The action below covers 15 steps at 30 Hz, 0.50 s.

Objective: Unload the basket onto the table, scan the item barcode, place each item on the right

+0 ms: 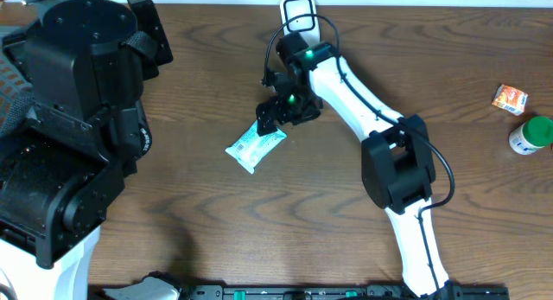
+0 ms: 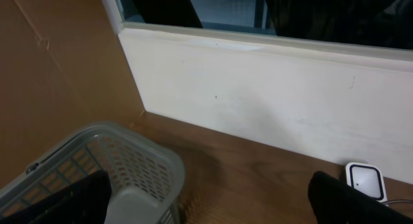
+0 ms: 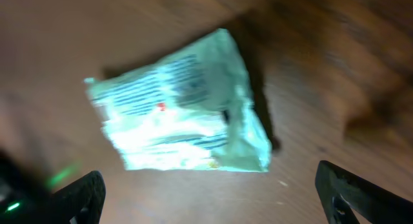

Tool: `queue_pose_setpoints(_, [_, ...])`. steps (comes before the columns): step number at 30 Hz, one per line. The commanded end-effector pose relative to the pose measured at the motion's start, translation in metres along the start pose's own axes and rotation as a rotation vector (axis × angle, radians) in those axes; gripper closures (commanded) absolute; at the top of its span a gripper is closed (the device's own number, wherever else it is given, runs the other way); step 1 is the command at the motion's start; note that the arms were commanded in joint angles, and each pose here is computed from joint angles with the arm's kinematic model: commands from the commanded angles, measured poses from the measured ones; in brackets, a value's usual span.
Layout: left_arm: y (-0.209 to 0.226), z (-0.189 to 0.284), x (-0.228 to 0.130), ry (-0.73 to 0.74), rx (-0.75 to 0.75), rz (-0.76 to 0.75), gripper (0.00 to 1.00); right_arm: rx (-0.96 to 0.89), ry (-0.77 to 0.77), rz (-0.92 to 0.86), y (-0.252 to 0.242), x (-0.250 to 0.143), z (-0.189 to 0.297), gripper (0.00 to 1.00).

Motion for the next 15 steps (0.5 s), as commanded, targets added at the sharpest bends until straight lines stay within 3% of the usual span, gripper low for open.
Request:
queue_pose_setpoints(1, [0.005,0.003,0.002,-0.010,0.008,0.023,0.02,0.122,-0.063,0.048,0.011,0.006,0.019,0.01])
queue_pose_setpoints(5, [0.005,0.003,0.002,-0.010,0.008,0.023,0.02,0.122,-0.024,0.068,0.009,0.005,-0.002,0.01])
queue_pose_setpoints(10, [0.005,0.003,0.002,-0.010,0.008,0.023,0.02,-0.009,0.053,0.064,-0.004,0.000,-0.026,0.01])
queue_pose_setpoints(15, [0.005,0.003,0.002,-0.010,0.008,0.023,0.02,0.025,0.128,0.037,-0.012,-0.007,-0.060,0.01])
Point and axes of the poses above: each gripper's point midway between its finger pads, its own z axis back along the fingers, its own y axis along the line the jaws close on, x = y × z, the point moved 8 cm from there along z, back along the fingers, and after that the axes turned 6 degrees about z, right-handed, at the moved point
